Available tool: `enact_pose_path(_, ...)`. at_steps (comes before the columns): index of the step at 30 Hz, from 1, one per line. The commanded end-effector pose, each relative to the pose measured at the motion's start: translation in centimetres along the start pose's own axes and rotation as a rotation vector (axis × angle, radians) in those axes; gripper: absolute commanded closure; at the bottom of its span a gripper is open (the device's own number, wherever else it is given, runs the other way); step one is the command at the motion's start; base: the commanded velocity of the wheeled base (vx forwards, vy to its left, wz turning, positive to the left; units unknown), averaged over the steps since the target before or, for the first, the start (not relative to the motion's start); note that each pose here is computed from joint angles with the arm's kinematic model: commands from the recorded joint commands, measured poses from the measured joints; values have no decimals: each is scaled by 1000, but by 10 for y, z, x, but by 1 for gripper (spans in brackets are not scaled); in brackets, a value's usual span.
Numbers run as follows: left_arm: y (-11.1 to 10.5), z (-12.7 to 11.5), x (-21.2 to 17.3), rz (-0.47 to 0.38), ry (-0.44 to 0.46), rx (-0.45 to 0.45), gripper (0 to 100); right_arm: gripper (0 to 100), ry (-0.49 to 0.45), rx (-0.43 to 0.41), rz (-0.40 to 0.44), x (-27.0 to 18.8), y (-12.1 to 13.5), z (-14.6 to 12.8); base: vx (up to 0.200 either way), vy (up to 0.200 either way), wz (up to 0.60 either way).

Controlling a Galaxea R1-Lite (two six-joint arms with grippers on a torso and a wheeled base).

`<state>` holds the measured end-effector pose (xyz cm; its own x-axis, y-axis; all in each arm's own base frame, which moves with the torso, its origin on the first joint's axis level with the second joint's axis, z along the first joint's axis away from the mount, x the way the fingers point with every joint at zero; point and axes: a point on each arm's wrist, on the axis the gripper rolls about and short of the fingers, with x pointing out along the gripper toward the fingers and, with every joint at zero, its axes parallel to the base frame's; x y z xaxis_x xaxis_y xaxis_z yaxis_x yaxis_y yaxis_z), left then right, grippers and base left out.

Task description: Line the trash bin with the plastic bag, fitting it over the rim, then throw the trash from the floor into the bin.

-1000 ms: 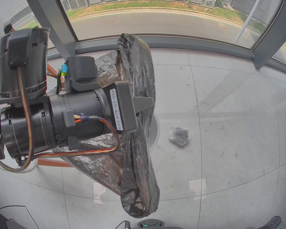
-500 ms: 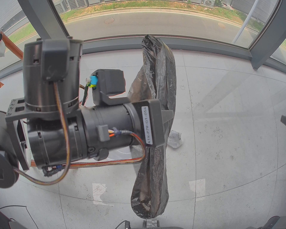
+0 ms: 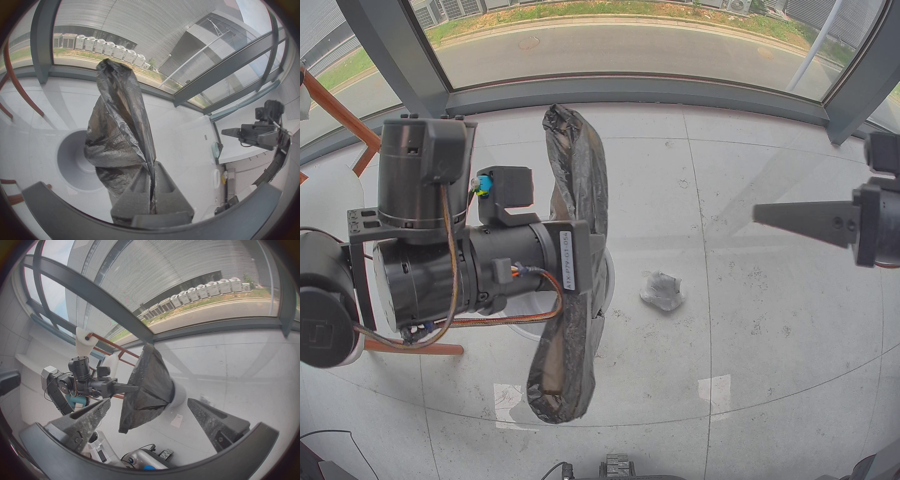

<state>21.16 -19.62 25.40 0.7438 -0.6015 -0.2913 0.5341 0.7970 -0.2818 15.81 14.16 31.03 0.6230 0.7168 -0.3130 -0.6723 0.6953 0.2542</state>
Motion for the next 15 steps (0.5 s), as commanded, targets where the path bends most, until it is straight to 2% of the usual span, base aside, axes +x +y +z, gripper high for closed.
enact_pose_path(1, 17, -3, 2, 100, 4, 28, 100, 0, 98, -57, 40, 59, 18, -2, 0, 0, 0)
enact_pose_path(5, 18, -7, 3, 128, 11, 31, 100, 0, 132, -105, 49, 77, 22, -9, 0, 0, 0)
enact_pose_path(15, 26, -14, 18, 221, 25, 35, 100, 0, 218, -214, 111, 93, 57, -34, 0, 0, 0)
